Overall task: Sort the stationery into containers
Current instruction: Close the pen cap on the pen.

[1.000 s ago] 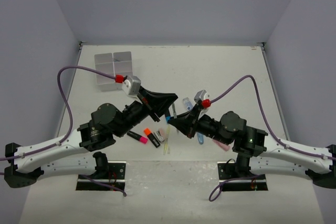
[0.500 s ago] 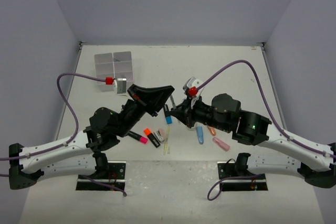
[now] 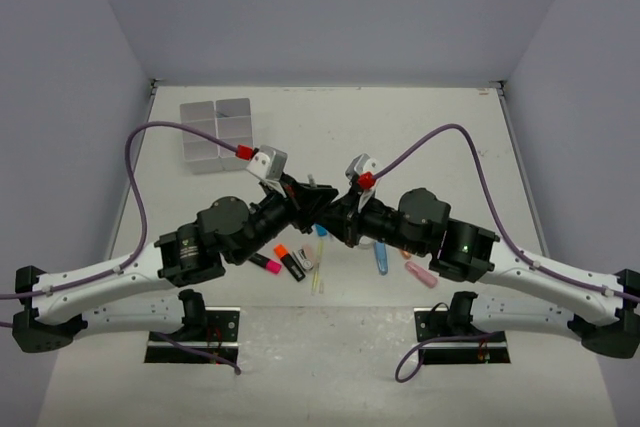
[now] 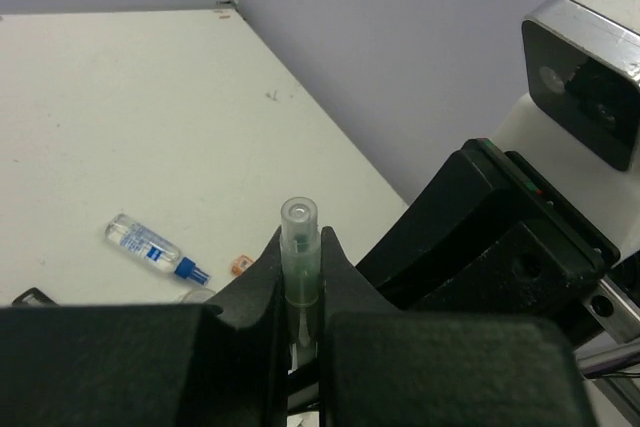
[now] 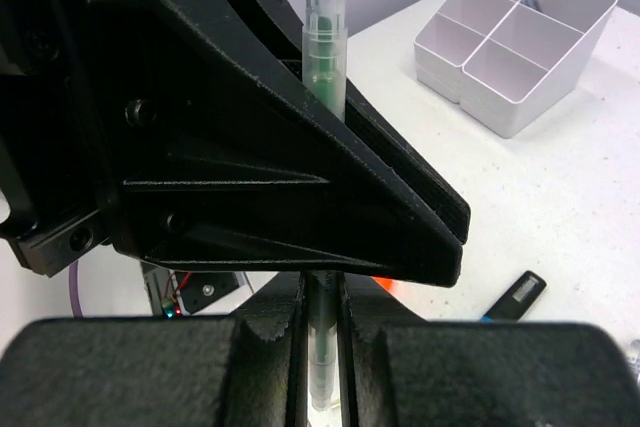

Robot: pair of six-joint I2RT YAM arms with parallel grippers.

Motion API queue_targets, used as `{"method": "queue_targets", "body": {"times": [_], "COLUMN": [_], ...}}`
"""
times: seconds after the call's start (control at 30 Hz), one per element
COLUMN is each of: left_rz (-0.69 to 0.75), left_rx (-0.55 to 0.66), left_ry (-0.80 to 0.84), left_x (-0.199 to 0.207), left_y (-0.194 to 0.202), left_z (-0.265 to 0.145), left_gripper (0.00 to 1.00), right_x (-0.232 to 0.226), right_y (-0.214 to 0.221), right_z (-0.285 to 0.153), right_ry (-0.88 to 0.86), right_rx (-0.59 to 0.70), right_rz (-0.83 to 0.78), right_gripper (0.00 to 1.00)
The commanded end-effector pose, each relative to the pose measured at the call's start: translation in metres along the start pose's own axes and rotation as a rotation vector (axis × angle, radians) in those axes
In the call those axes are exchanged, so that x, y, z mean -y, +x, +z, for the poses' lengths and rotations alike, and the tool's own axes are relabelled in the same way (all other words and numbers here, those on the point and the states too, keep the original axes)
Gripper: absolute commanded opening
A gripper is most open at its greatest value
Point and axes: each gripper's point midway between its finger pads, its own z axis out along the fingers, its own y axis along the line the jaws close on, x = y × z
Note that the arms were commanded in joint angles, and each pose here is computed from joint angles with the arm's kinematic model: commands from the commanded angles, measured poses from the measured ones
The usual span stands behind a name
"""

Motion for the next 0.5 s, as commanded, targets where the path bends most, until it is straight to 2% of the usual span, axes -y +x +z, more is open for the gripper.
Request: {"method": "queue_targets", "body": {"times": [0.0, 0.17, 0.23, 0.27, 0.33, 0.43, 0.47], "left_rz": [0.054, 0.105, 0.124, 0.131, 0.162, 0.228, 0.215], "left_rx": [-0.007, 0.006, 0.022, 0.036, 0.089, 0.150, 0.208], "left_ry": [-0.083, -0.169, -0.284, -0.351, -0.554, -0.788, -0.887], "left_x": [-0.013, -0.027, -0.054, -0.070, -0.113, -0.168, -0.200], "left_y": [-0.012, -0.026, -0.044, -0.052, -0.070, -0.092, -0.116], "left_z": [-0.005, -0.003, 0.006, 0.008, 0.010, 0.014, 0.013], "left_gripper": [0.00, 0.00, 0.00, 0.00, 0.00, 0.00, 0.00], "right_x": [-0.009, 0.006, 0.024, 0.032, 0.056, 0.082, 0.094], "right_y": [-0.030, -0.014, -0.006, -0.001, 0.007, 0.020, 0.031], "right_z": [-0.002, 0.003, 0.005, 0.004, -0.004, -0.019, -0.028], "right_ry": [-0.024, 0.045, 0.131, 0.169, 0.281, 0.401, 0.454], "right_rx": [0.116, 0.074, 0.059, 0.049, 0.049, 0.062, 0.062], "right_rz": [-0.002, -0.022, -0.023, -0.014, 0.016, 0.064, 0.090], "right_gripper": [0.00, 0.00, 0.57, 0.78, 0.90, 0.98, 0.98]}}
